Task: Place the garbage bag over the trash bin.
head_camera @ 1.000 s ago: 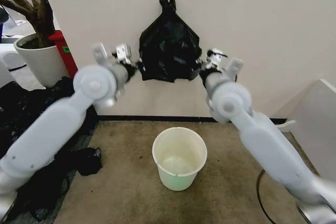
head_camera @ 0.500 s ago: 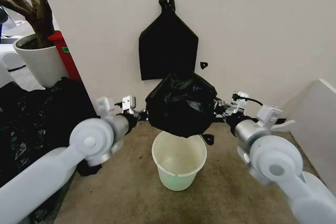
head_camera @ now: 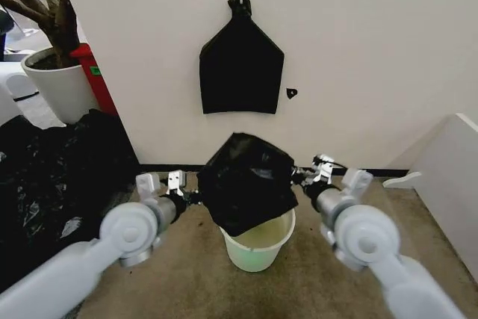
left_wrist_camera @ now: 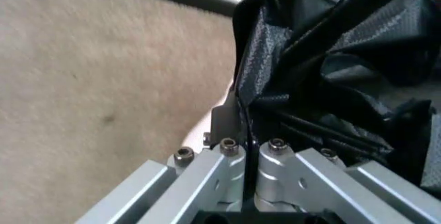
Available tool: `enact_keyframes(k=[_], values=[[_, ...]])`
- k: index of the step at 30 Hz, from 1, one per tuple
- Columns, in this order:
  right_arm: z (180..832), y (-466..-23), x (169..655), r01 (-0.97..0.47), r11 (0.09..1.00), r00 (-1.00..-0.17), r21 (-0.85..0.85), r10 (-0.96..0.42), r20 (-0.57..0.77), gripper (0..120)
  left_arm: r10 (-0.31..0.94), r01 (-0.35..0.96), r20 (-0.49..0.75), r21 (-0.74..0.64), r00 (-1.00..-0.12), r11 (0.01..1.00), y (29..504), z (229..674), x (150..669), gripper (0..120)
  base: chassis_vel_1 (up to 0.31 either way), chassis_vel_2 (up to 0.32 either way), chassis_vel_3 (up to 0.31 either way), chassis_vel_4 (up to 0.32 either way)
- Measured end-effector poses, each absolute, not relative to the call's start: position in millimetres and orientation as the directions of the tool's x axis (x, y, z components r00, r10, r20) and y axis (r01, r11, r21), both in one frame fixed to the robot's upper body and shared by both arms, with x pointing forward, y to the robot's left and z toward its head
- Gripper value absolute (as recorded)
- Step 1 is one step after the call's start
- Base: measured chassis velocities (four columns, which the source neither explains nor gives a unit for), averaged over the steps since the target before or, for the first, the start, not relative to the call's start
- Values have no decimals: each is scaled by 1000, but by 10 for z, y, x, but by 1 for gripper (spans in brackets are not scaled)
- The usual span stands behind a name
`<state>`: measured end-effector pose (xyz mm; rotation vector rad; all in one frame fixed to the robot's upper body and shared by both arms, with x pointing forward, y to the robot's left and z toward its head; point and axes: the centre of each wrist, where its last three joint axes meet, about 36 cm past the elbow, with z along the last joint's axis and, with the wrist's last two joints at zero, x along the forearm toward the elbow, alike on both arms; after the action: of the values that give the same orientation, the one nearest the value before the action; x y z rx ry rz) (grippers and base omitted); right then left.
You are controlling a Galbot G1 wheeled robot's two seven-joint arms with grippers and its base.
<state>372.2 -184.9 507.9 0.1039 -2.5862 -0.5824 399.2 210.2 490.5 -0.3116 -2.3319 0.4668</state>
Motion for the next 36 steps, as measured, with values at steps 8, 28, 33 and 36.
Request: enact_keyframes(k=[8,28,33,36], values=[[4604,-1952,3483,110,922,-864,371,-96,495,0,351,117,637,-379,-687,918,1975,4554,3860,0,0,0,0,0],[4764,-2015,3164,147,903,-877,403,-69,475,0,387,237,556,-324,-735,916,2039,4552,3661,0,0,0,0,0],[4803,-1965,3186,117,900,-885,420,-98,456,0,432,291,485,-340,-760,894,1921,4701,3850,0,0,0,0,0],[4874,-1972,3154,107,898,-891,428,-105,443,0,439,304,459,-339,-772,890,1908,4789,3880,0,0,0,0,0]])
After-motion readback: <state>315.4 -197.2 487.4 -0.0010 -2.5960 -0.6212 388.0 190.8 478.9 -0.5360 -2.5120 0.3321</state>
